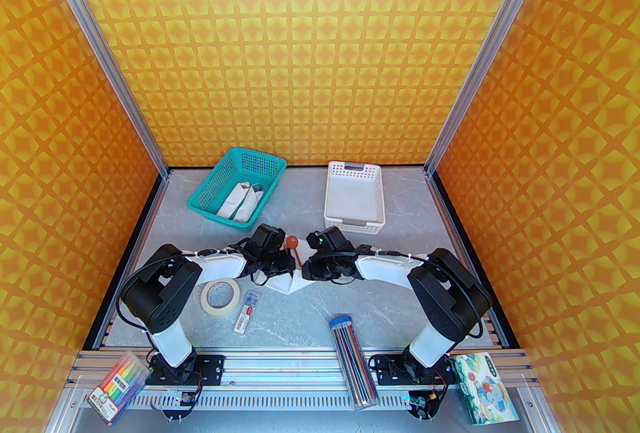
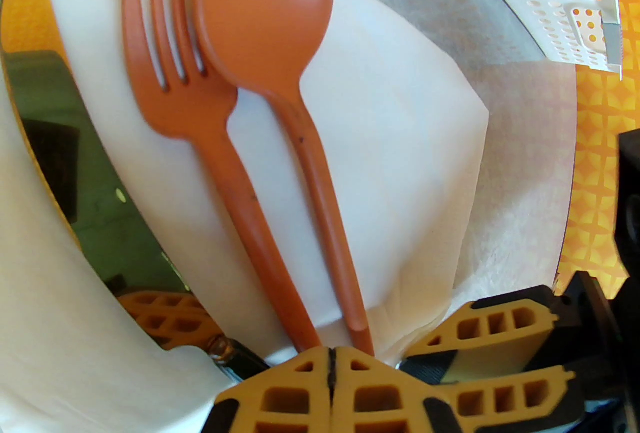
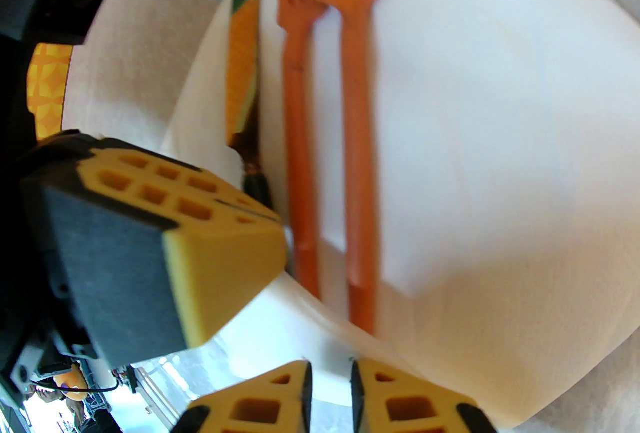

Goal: Place the utensils on the paper napkin and roll it up

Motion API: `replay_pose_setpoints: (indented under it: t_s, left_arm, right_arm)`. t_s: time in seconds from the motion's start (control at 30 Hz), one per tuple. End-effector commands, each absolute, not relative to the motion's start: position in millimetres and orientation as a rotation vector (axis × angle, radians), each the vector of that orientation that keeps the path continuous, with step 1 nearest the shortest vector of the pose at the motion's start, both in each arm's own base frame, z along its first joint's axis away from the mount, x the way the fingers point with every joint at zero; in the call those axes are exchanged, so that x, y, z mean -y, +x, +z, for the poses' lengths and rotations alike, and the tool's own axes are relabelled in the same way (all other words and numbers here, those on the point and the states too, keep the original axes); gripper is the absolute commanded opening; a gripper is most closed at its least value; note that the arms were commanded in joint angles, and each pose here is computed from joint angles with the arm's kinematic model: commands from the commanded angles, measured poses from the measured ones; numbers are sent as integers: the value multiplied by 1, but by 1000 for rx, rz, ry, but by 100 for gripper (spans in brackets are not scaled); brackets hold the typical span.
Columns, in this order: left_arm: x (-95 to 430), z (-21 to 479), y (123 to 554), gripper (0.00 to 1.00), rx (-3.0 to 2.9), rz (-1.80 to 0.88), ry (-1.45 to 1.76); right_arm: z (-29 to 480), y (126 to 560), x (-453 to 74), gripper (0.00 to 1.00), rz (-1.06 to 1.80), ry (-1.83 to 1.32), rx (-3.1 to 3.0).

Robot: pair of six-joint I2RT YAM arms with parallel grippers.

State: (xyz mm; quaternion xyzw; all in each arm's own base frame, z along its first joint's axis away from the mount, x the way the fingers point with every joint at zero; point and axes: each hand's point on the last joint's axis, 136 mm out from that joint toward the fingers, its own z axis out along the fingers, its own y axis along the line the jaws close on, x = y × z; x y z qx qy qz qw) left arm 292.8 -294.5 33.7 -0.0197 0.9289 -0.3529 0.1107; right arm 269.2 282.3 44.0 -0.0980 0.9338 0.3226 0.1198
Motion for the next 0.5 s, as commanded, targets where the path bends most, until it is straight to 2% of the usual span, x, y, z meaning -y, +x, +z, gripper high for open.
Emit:
replay_pose_setpoints:
  t_s: [0.0,0.33,0.47]
  left_arm:
    - [293,32,299,0,-2732,-1004,-39]
    - [291,43,300,0,-2697,-1014,-45]
    - [286,51,301,2,-2673,-997,-39]
  right_arm:
    - [70,277,-282,26,907,-306,-2684]
    - [63,274,-288,25,973,-282,-2694]
    - [64,276,-281,27,913,-275,-2695]
